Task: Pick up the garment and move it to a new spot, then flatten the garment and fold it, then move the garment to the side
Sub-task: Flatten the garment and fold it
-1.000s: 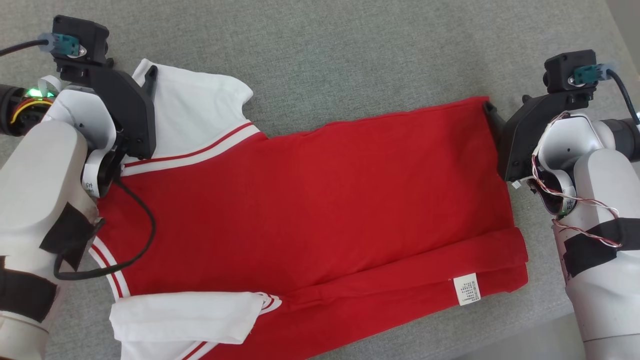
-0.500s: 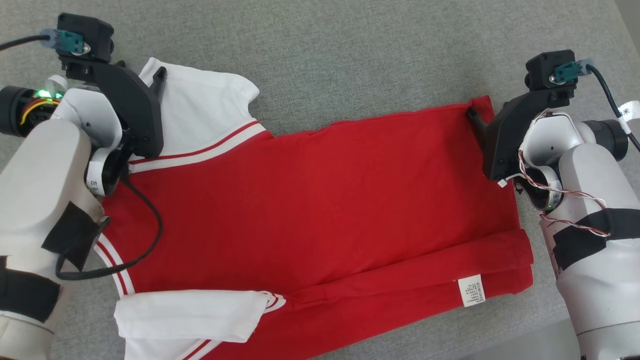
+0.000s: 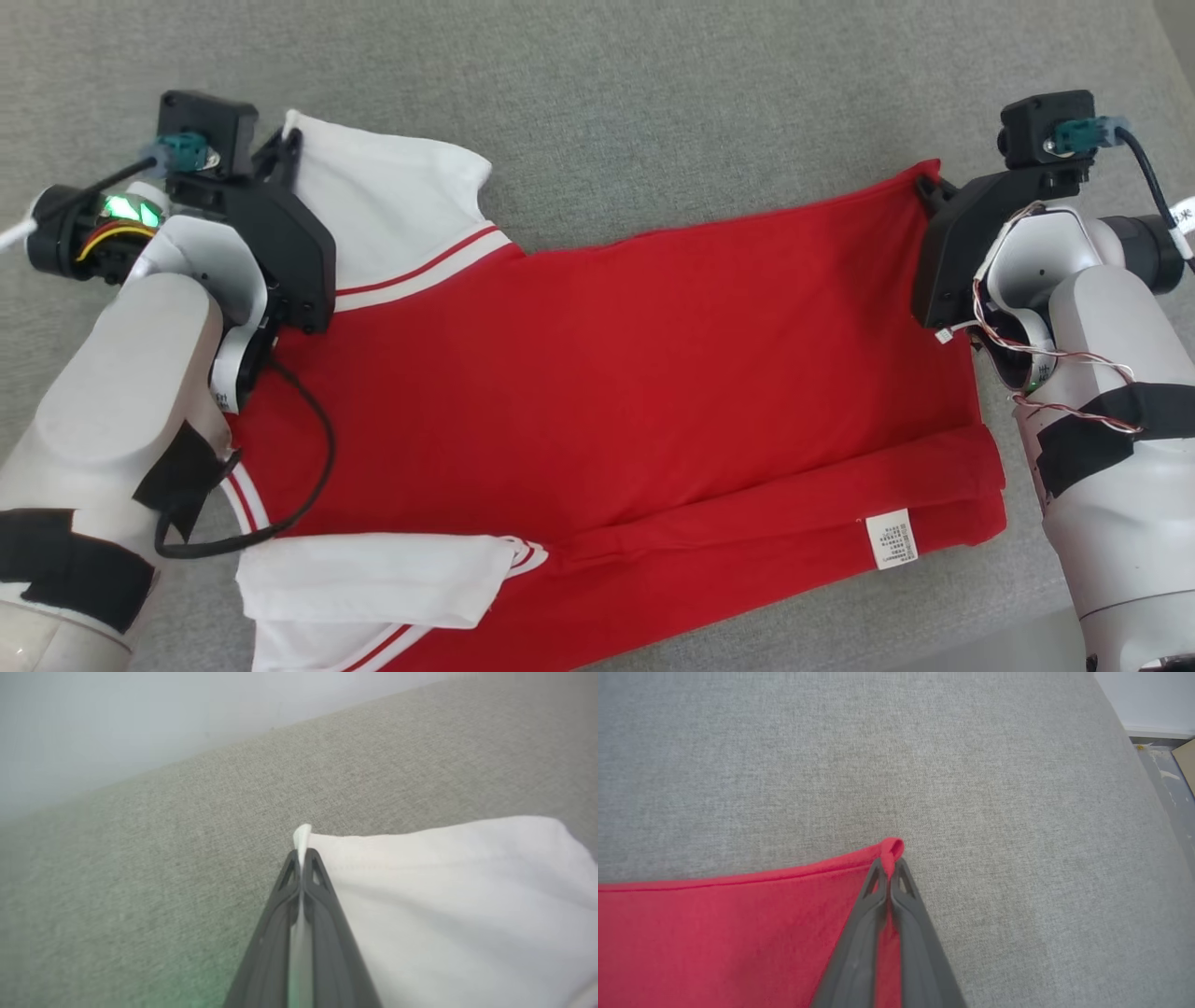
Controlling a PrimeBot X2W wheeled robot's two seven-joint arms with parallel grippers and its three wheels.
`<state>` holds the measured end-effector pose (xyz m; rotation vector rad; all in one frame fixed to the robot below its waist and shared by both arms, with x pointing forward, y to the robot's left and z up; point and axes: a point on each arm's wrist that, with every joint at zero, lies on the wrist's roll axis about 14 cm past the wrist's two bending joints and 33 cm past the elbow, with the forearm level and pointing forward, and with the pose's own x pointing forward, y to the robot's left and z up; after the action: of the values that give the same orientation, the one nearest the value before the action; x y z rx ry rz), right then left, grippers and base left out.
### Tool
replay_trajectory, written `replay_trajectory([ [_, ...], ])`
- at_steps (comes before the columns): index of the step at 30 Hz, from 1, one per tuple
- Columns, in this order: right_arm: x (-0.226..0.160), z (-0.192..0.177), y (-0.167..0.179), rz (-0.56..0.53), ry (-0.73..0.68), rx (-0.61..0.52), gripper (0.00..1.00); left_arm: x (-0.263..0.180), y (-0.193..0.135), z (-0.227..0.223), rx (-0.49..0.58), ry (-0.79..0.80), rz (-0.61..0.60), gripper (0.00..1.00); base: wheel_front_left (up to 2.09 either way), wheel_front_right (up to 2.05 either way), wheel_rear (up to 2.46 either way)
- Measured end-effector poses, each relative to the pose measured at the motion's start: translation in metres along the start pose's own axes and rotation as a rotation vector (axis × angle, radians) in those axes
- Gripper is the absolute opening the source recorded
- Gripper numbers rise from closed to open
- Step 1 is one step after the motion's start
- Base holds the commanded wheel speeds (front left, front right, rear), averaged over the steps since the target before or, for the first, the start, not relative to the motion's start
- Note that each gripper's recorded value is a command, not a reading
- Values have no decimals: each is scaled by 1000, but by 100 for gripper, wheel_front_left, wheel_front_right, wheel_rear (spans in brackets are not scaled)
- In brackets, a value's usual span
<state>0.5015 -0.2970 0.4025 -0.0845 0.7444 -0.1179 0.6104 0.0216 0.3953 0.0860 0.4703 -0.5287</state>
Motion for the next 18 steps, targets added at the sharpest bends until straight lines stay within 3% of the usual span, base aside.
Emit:
replay_trajectory([
  [11,-6,21,-2,-18,-125,16,0,-24,5,45,30,-247,-3,0,0,0,0],
  [18,-10,20,3,-5,-133,15,0,-44,-14,60,30,-336,-69,0,0,0,0],
])
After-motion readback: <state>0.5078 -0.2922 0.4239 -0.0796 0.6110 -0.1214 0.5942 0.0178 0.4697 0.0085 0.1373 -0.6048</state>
